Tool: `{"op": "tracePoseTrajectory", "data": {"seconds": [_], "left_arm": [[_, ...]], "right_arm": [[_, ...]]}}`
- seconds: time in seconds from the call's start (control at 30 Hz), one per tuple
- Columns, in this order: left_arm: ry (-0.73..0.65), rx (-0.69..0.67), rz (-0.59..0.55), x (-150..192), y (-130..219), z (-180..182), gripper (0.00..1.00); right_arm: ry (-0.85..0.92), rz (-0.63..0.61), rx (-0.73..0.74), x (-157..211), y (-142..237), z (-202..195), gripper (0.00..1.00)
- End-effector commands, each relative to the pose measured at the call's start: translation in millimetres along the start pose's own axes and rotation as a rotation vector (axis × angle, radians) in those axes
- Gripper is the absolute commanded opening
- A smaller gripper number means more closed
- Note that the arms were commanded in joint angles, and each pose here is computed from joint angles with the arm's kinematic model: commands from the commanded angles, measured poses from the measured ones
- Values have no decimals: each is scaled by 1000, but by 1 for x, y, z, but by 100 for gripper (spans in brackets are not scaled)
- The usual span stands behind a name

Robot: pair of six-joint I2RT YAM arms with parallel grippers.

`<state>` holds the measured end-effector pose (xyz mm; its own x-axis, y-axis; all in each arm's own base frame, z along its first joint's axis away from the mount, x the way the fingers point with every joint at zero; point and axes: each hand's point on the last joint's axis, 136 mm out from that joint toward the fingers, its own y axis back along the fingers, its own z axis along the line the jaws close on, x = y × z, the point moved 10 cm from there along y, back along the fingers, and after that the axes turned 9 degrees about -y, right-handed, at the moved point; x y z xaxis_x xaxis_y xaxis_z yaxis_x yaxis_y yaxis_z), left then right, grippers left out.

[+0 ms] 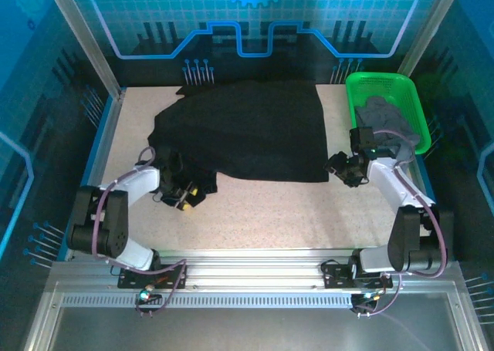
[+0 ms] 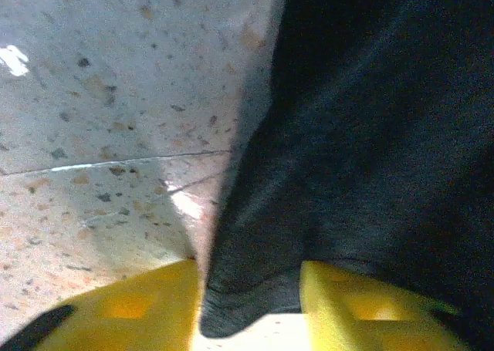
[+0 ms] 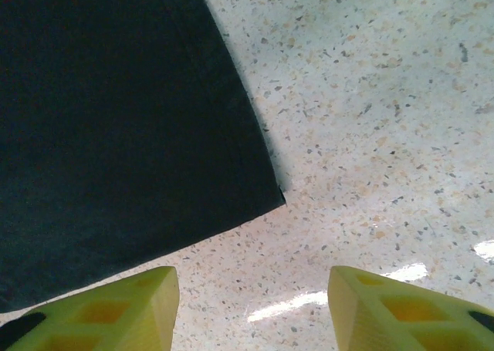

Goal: Fold and stack the t-shirts

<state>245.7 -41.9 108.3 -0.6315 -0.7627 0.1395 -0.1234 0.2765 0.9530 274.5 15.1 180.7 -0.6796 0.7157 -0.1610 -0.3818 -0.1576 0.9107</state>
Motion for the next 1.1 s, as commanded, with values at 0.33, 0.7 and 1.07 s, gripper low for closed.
{"op": "tracePoseTrajectory", "data": {"seconds": [0.33, 0.7, 1.07], "left_arm": [[-66, -192, -236, 2, 45, 42, 0], [-62, -246, -295, 18, 72, 68, 0], [-51, -224, -239, 29, 61, 80, 0]], "right_arm": [[-36, 38, 62, 6, -19, 6, 54], [-166, 94, 116, 2, -50, -6, 56], [-239, 171, 139, 23, -60, -16, 53]]}}
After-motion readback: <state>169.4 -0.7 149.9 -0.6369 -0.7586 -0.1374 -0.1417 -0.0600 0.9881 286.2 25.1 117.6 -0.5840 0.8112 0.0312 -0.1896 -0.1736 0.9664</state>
